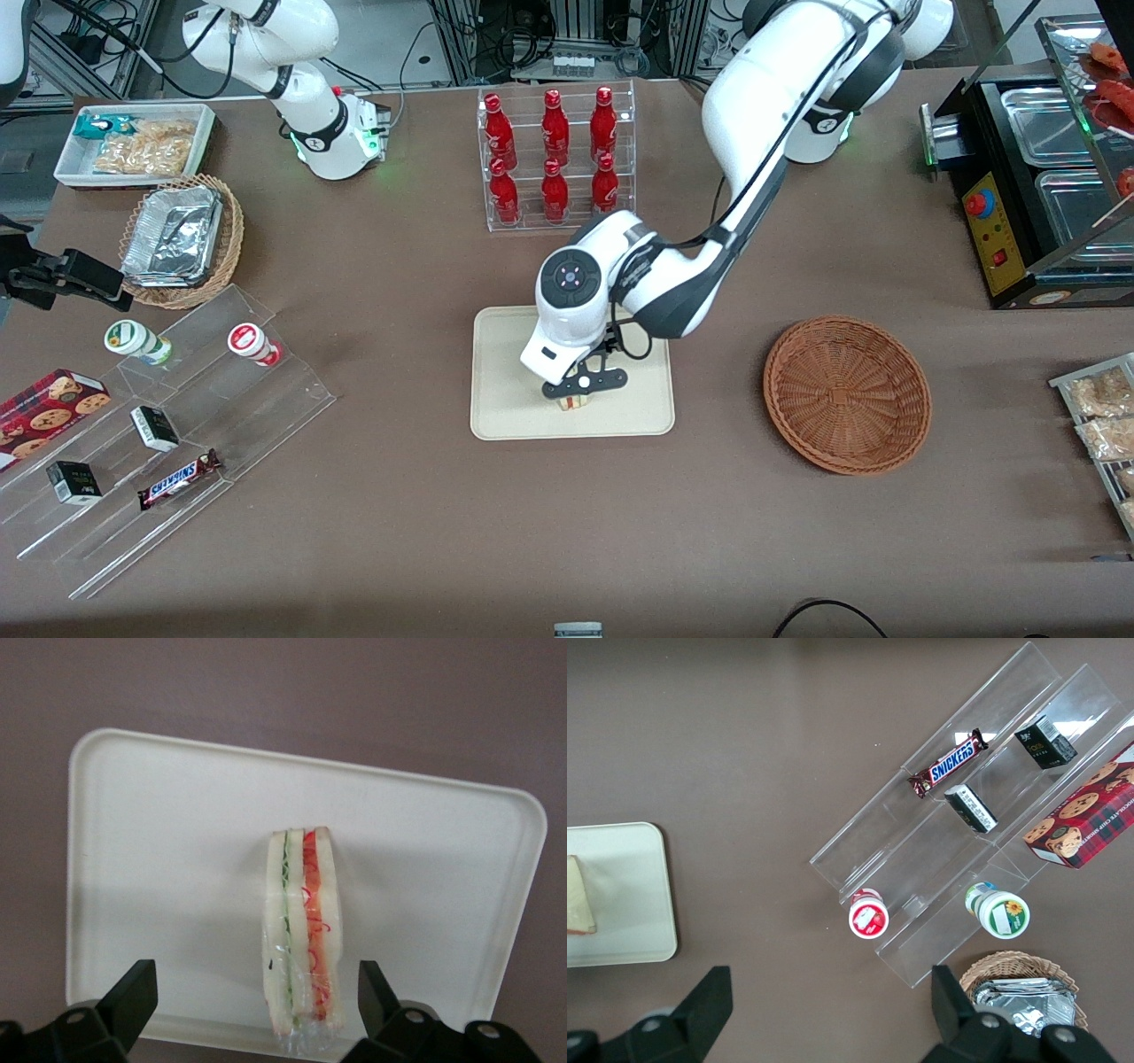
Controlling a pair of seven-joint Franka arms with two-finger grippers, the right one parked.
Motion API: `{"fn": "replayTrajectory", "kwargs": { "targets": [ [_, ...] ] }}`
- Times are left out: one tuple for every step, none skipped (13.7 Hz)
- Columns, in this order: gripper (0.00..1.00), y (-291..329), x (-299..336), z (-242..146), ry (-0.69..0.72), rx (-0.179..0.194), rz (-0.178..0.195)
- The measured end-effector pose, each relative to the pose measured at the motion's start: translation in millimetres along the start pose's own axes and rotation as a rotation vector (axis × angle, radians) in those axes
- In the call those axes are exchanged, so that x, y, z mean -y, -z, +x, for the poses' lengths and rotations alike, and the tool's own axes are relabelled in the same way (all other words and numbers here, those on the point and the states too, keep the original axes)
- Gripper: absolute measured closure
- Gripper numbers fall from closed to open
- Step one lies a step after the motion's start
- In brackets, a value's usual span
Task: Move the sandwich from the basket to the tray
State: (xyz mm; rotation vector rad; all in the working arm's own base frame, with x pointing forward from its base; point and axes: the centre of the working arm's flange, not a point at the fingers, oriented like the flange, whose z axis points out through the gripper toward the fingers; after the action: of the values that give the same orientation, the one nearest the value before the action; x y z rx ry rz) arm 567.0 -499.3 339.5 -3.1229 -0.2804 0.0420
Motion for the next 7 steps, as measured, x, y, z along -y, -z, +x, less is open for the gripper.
{"fn": "replayTrajectory", "kwargs": {
  "targets": [
    [0.00, 30, 15, 6, 0.012, -0.008, 0.019],
    [0.00, 60, 35, 12, 0.010, -0.005, 0.047],
    [0.00, 90, 61, 19, -0.009, 0.005, 0.079],
    [0.00, 120, 94, 27, -0.028, 0.015, 0.102],
    [0.00, 148, 129, 35, -0.037, 0.022, 0.119],
    [0.00, 172, 166, 42, -0.041, 0.031, 0.134],
    [0.00, 192, 203, 47, -0.052, 0.045, 0.148]
  ]
}}
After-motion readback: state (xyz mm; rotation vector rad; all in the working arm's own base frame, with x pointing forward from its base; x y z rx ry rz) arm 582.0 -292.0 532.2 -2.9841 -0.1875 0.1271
